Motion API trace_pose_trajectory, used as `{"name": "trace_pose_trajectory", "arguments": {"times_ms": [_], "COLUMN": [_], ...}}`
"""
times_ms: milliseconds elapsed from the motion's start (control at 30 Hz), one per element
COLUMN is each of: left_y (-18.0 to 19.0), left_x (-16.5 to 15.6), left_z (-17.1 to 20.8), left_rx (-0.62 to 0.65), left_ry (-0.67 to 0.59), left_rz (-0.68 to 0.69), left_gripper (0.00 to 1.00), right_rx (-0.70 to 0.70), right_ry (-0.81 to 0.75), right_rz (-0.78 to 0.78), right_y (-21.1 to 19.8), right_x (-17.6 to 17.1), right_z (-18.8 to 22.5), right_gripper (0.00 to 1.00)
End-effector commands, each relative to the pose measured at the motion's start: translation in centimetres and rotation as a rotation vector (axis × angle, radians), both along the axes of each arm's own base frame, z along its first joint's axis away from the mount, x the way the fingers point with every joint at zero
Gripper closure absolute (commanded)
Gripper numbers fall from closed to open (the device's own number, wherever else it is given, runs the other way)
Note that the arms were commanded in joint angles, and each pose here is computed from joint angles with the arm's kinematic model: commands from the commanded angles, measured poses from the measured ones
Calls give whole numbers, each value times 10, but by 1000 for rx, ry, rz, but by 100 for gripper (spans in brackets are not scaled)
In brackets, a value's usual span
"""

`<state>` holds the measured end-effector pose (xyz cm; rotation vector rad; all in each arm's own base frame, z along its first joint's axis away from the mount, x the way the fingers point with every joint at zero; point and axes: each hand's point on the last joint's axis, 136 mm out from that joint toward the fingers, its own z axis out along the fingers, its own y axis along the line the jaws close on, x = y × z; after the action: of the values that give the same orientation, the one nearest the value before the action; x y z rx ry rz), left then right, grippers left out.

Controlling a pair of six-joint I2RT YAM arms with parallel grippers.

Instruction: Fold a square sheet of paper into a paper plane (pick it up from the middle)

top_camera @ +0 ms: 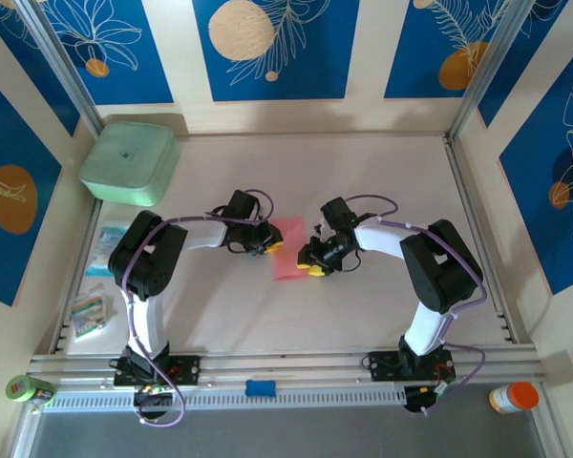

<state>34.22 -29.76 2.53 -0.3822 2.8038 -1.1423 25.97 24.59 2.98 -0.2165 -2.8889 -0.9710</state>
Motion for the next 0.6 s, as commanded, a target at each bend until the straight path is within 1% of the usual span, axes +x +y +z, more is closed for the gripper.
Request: {"name": "trace_pose_trajectory", "arguments": {"times_ms": [0,200,367,433,567], "left_y": [10,10,11,11,11], "left_x": [-16,-17,-17,-17,-16], "left_z": [-24,-26,-26,-26,-26], "left_rx": [64,67,67,69,65], "left_ry": [62,70,71,70,67], "left_rz": [-23,-24,-18,-15,-12], "left_gripper": [77,77,77,77,77], "right_rx": [9,34,84,94,87], "right_ry": [-35,-42,-24,-8,34], "right_rz": [6,29,40,31,-16], "right_y": [3,7,12,12,8], "right_x": [13,14,6,2,-4], "right_z": [2,2,7,8,6], "right_gripper": [63,63,65,66,71]}}
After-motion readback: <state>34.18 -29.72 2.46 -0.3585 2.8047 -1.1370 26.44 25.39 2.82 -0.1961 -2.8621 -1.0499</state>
